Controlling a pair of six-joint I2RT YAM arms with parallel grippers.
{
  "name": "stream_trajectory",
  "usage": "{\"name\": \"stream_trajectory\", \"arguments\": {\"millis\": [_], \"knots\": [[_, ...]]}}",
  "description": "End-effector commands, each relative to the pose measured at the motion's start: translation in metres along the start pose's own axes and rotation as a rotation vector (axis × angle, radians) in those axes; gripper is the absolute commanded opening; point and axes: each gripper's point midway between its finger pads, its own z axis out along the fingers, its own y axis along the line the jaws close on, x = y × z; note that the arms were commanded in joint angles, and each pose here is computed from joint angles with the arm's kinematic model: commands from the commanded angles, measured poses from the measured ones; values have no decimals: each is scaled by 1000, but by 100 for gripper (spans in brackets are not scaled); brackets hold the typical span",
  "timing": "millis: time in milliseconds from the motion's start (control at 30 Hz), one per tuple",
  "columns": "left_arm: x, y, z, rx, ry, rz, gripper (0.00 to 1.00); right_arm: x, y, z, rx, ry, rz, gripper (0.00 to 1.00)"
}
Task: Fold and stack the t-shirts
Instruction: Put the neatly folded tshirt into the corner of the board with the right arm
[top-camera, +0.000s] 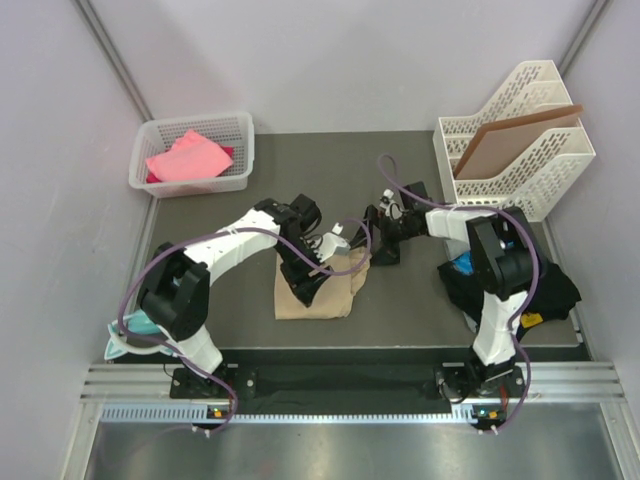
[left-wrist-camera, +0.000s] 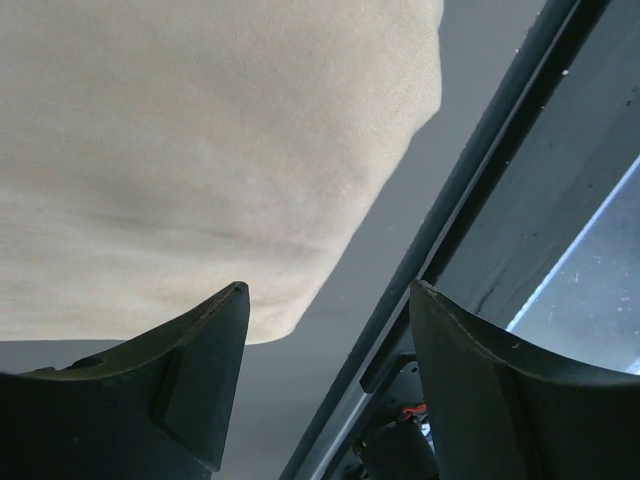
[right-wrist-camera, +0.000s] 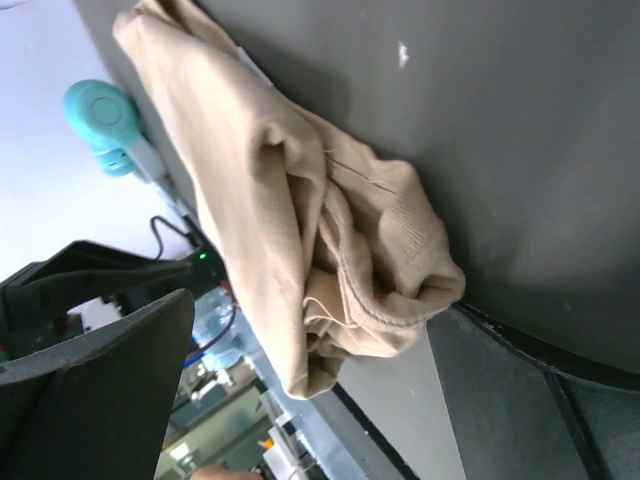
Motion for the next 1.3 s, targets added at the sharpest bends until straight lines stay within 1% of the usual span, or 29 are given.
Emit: {"name": "stream_trajectory", "arguments": {"millis": [0, 33, 100, 233, 333, 467, 567, 600, 667, 700, 767, 867, 900, 1033, 1067, 1100, 1167, 1200, 1233, 1267], "knots": [[-12, 11, -2, -73, -36, 53, 70, -6, -33, 23, 66, -3, 19, 100], [-17, 16, -7, -101, -41, 58, 71, -8, -34, 25, 68, 0, 24, 100], [-18, 13, -6, -84, -30, 56, 71, -11, -37, 31, 67, 8, 28, 100], [-7, 15, 10, -103, 4, 48, 70, -14, -36, 42, 77, 18, 17, 100], [0, 26, 14, -167, 21, 38, 70, -9, -30, 53, 89, 38, -9, 100], [-8, 31, 8, -201, -4, 30, 69, -3, -23, 66, 85, 58, -28, 100], [-16, 29, 0, -213, -31, 35, 69, 1, -22, 72, 89, 69, -31, 93], [-18, 30, -3, -223, -38, 37, 69, 1, -23, 74, 92, 71, -28, 88], [-23, 29, -13, -242, -67, 44, 69, 3, -23, 78, 96, 77, -34, 83], [-24, 28, -17, -251, -74, 46, 69, 4, -24, 79, 98, 80, -31, 78], [-28, 25, -28, -274, -103, 53, 69, 7, -26, 82, 99, 86, -30, 75], [-28, 23, -41, -308, -125, 52, 69, 12, -33, 87, 113, 102, -20, 64], [-26, 23, -44, -317, -125, 52, 69, 14, -34, 88, 115, 106, -18, 59], [-19, 21, -61, -373, -154, 37, 70, 30, -42, 95, 137, 129, -29, 53], [-16, 21, -63, -384, -156, 32, 70, 35, -46, 97, 148, 140, -25, 49], [-14, 21, -66, -388, -160, 26, 70, 37, -47, 98, 151, 142, -28, 36], [-11, 18, -77, -416, -186, 19, 70, 41, -48, 101, 157, 152, -28, 17], [-10, 18, -81, -427, -196, 12, 70, 40, -47, 101, 159, 153, -28, 0], [-9, 17, -89, -445, -218, 10, 70, 40, -46, 101, 158, 154, -28, 0], [-6, 16, -94, -460, -216, 4, 70, 38, -42, 101, 149, 151, -31, 0]]}}
